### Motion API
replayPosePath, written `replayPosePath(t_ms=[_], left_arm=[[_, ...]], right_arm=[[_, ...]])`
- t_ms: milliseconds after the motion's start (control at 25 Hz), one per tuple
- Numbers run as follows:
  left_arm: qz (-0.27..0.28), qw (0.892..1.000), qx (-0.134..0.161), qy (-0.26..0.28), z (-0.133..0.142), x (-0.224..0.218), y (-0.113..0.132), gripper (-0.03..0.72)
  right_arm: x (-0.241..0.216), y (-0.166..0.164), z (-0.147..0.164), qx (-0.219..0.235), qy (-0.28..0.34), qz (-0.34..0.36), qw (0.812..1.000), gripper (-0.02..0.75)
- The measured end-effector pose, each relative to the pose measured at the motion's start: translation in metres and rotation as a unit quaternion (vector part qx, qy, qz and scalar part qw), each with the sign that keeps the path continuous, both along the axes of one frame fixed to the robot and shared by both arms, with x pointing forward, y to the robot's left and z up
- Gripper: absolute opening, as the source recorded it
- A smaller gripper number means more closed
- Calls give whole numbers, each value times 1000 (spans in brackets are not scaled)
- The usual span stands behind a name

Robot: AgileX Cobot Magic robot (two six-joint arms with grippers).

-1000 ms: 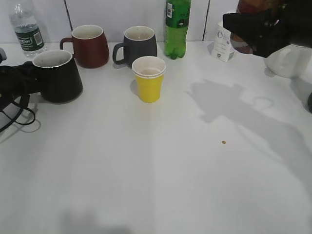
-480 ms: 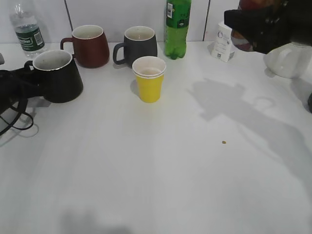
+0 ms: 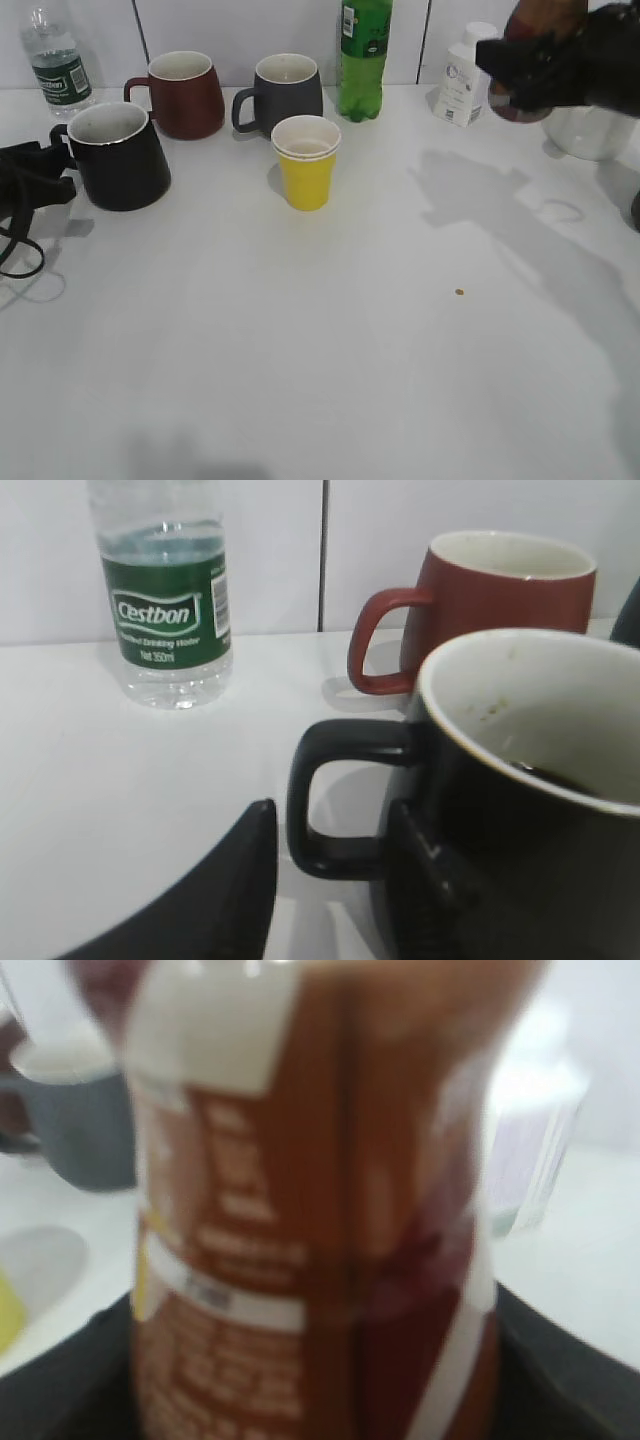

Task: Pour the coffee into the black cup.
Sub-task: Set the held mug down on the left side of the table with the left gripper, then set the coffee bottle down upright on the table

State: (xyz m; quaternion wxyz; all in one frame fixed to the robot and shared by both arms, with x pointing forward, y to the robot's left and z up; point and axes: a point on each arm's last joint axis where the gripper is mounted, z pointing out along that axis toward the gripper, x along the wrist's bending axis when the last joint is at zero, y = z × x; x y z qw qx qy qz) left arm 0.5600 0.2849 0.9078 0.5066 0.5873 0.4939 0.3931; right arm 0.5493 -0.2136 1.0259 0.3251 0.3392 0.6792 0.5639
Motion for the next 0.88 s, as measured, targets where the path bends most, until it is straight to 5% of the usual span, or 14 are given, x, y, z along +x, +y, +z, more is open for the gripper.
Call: replayPosePath(t_ms=[480,880], left_arm=[[-4,1000,9,-28,35,-22,-1,288],[-18,999,25,-38,53,-28,-3,288]], right_arm=[[49,-2,-102,47,75,-68,994,527],[78,3,-135,31,76,-66,994,527]])
